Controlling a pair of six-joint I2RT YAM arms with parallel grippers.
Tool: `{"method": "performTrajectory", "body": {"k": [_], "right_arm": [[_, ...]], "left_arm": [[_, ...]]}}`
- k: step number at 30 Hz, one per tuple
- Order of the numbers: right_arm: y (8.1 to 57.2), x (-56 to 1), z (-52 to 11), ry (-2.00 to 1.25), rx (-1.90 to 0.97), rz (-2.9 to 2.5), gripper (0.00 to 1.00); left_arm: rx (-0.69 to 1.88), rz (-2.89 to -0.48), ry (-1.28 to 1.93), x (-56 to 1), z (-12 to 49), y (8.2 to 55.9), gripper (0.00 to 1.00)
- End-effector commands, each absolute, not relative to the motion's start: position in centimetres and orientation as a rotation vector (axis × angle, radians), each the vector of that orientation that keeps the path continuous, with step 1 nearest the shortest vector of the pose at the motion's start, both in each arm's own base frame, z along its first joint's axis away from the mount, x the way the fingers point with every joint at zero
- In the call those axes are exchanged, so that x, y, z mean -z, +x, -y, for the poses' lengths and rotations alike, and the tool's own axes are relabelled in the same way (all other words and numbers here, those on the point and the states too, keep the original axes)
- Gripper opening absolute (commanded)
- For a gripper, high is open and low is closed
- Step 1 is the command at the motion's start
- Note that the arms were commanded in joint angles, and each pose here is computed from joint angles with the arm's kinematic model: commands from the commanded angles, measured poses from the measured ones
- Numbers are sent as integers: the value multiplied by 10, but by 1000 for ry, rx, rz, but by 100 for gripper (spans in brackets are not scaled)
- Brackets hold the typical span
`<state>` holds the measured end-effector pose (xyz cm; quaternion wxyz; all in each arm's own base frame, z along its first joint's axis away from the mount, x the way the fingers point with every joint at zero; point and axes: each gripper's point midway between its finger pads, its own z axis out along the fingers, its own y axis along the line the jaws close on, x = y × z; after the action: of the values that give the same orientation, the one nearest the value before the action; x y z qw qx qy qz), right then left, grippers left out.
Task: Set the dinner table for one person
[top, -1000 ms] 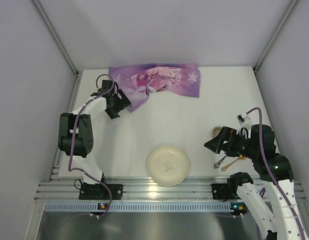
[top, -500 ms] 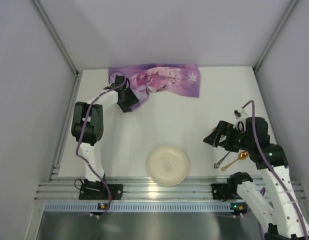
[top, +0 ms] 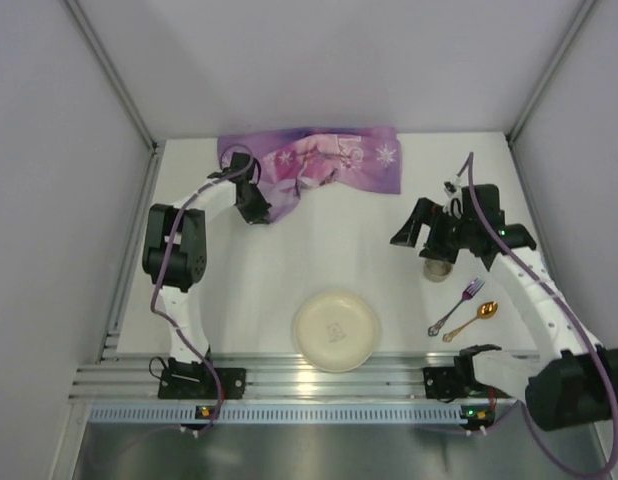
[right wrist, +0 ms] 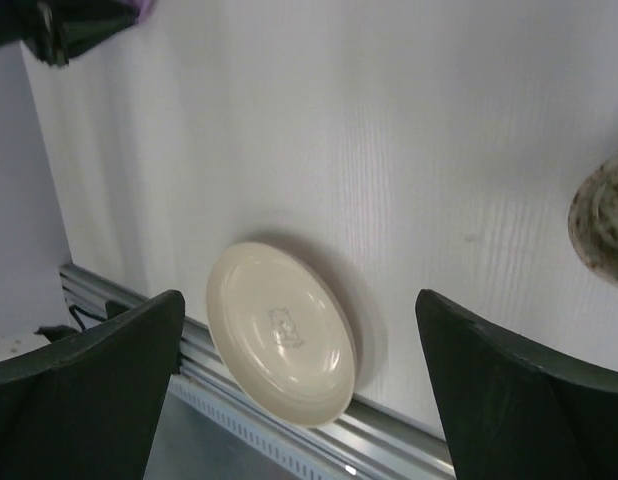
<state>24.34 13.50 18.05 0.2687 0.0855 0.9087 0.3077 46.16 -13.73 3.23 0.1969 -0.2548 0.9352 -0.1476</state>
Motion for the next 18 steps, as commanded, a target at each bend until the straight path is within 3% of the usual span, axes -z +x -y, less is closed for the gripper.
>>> {"method": "performTrajectory", "body": {"k": [1, 9, 18], "right_arm": [[314, -219, -151, 168, -860, -2306, 100], [435, -178, -126, 246, -636, -2431, 100], [455, -89, -48, 486, -279, -2635, 99]], "left_arm": [[355, -2616, -672, -73, 124, 422, 0], [319, -2642, -636, -88, 111, 347, 0], [218, -2632, -638, -97, 84, 280, 0]]}}
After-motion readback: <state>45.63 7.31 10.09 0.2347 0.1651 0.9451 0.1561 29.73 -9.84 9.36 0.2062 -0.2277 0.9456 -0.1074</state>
